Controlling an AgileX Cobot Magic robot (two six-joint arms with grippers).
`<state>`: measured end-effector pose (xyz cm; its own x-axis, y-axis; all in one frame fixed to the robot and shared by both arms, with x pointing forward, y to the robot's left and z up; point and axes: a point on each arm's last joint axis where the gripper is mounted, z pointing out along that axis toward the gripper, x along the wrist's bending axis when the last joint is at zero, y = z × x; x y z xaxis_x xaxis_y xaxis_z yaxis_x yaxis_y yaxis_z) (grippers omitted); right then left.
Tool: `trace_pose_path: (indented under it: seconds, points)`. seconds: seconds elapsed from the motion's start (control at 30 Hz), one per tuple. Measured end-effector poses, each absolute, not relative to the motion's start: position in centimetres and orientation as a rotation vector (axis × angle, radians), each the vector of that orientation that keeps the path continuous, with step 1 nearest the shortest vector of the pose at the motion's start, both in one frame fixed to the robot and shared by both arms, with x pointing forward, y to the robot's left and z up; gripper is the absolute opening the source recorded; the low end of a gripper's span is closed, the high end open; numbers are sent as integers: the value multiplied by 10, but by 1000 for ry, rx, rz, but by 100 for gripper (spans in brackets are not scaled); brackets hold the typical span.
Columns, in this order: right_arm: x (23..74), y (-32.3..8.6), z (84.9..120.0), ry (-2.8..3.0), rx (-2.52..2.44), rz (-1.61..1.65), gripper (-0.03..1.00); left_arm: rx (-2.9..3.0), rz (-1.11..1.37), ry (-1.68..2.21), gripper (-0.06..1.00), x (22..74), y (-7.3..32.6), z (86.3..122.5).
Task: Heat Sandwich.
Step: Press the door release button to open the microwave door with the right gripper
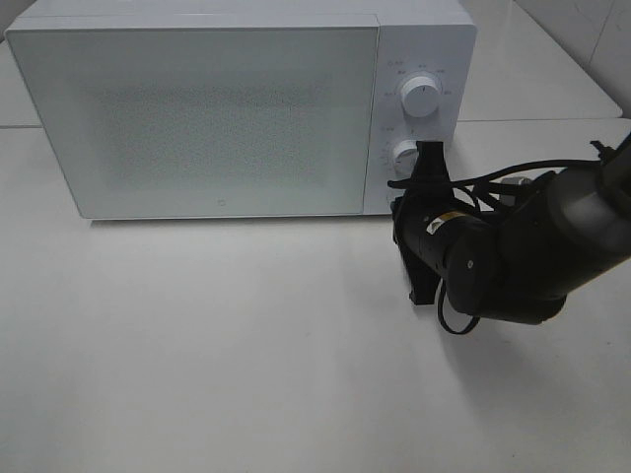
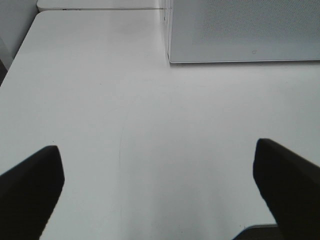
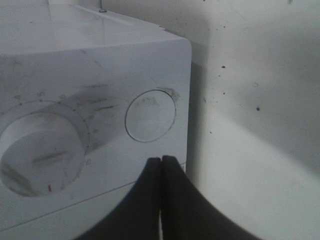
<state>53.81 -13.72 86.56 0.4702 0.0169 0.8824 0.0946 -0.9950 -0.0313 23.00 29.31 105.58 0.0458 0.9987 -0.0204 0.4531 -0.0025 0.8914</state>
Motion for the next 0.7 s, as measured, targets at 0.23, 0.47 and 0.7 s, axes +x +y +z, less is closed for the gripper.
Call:
trace_pose_path:
  seconds: [0.23, 0.47, 0.7]
  points:
    - [558, -137, 862, -75, -2616, -1602, 1, 1561, 905, 1510, 97, 230, 293, 1056]
    - [568, -138, 861, -57, -2615, -1616, 1, 1561, 905, 1510, 97, 230, 293, 1056]
    - [576, -139, 856, -68, -2650, -1610, 1, 1561, 905, 1510, 97, 230, 293, 1056]
